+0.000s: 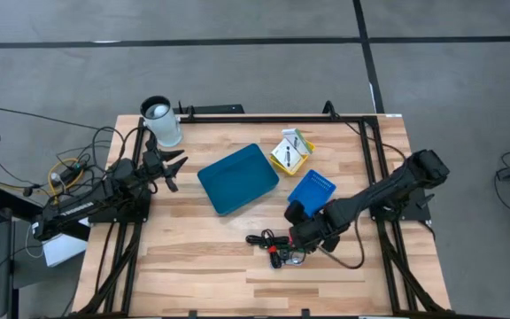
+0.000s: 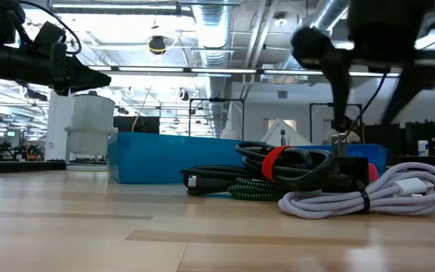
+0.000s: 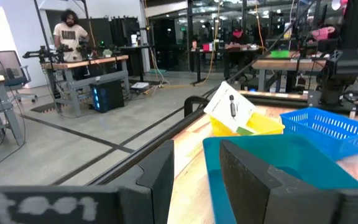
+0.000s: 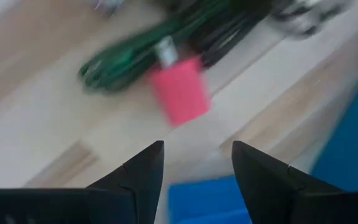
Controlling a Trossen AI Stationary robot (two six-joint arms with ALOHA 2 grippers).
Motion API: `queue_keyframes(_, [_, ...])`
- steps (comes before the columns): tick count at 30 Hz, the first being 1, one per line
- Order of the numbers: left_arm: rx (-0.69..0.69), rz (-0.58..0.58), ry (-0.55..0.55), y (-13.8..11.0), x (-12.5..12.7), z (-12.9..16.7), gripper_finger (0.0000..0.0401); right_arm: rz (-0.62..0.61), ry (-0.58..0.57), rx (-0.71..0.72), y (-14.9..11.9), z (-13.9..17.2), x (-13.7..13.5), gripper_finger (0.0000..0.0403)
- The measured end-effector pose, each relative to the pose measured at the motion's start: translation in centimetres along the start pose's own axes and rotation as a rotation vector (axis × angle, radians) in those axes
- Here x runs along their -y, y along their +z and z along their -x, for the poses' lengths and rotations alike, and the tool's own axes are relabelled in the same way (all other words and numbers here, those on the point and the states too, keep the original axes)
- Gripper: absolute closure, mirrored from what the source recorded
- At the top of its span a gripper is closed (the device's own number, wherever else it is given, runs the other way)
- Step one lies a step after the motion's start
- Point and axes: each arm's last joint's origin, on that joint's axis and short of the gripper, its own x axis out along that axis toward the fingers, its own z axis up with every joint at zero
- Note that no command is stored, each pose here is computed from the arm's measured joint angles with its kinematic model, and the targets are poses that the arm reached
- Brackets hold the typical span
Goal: Pick and place items into bin
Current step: Put the pink charger adapter into the blue bin
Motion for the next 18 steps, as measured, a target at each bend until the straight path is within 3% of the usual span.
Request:
queue_keyframes(9, [-0.011,-0.001,0.0,-0.1,0.0,-0.1,0.0282,0.068,0.05,-0.121,2.3,-1.4,0.8,0.0221])
queue_keyframes(18, [-0.012,-0.001,-0.001,-0.1,0.0,-0.1,0.0282,0.141,0.063,-0.121,3.2,-1.5,1.4,0.0221])
